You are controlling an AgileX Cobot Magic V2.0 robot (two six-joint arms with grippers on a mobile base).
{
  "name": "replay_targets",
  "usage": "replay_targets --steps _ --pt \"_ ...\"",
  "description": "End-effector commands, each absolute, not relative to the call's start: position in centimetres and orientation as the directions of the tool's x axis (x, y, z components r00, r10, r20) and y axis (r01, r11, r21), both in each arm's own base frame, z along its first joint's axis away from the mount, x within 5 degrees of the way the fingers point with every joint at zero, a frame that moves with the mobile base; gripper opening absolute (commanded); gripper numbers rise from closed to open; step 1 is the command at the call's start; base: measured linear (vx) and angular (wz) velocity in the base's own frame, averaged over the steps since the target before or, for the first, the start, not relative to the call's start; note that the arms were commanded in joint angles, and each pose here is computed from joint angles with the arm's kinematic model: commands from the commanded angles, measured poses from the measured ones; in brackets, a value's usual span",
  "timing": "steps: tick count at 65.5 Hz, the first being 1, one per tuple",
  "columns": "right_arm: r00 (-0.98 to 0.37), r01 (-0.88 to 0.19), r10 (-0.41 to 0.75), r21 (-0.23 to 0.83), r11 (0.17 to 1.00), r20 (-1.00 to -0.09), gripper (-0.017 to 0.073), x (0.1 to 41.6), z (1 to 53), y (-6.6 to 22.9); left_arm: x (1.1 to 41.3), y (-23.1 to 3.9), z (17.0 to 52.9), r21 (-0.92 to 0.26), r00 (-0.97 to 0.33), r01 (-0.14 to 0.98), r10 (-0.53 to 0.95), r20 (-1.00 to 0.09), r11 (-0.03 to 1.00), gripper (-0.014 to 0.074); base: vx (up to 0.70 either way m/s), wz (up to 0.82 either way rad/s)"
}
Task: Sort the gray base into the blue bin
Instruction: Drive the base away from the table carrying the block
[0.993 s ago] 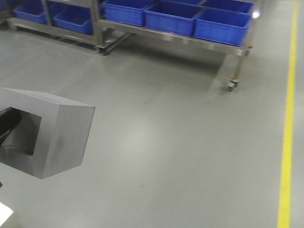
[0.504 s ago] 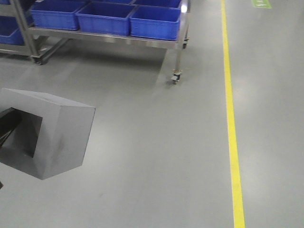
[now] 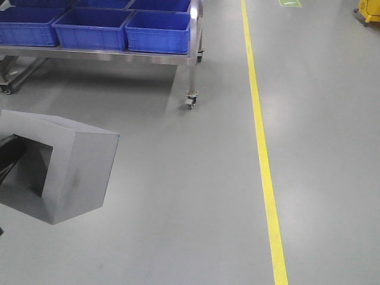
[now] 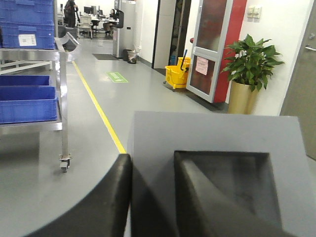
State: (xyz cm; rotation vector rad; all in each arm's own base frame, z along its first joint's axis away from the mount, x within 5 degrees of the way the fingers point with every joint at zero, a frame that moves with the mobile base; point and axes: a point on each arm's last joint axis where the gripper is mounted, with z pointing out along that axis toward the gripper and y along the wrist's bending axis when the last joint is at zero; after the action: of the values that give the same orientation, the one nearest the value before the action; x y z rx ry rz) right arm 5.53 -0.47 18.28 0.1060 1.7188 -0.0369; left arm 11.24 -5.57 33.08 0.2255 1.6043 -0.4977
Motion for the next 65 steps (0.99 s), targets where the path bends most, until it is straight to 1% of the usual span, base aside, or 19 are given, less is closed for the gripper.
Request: replay_targets --steps 1,24,65 --pt "-0.069 0.09 0.031 0.024 0.996 -0.997 -0.0005 5.58 19.07 -0.49 11.08 -5.42 35.16 -0.197 0.015 0.45 -0.227 -0.974 0.871 -0.0008 0.21 -0.17" --pt "-0.069 0.09 0.031 0.024 0.996 -0.997 -0.0005 5.58 19.07 -0.49 11.08 -5.42 35.16 -0.197 0.015 0.45 -0.227 -0.974 0.871 -0.0008 0.26 -0.05" --pt "-0.069 0.09 0.031 0.024 0.996 -0.997 -0.0005 5.58 19.07 -0.49 11.08 -5.42 35.16 -0.197 0.015 0.45 -0.227 -0.974 0.871 -0.0006 0.35 0.07"
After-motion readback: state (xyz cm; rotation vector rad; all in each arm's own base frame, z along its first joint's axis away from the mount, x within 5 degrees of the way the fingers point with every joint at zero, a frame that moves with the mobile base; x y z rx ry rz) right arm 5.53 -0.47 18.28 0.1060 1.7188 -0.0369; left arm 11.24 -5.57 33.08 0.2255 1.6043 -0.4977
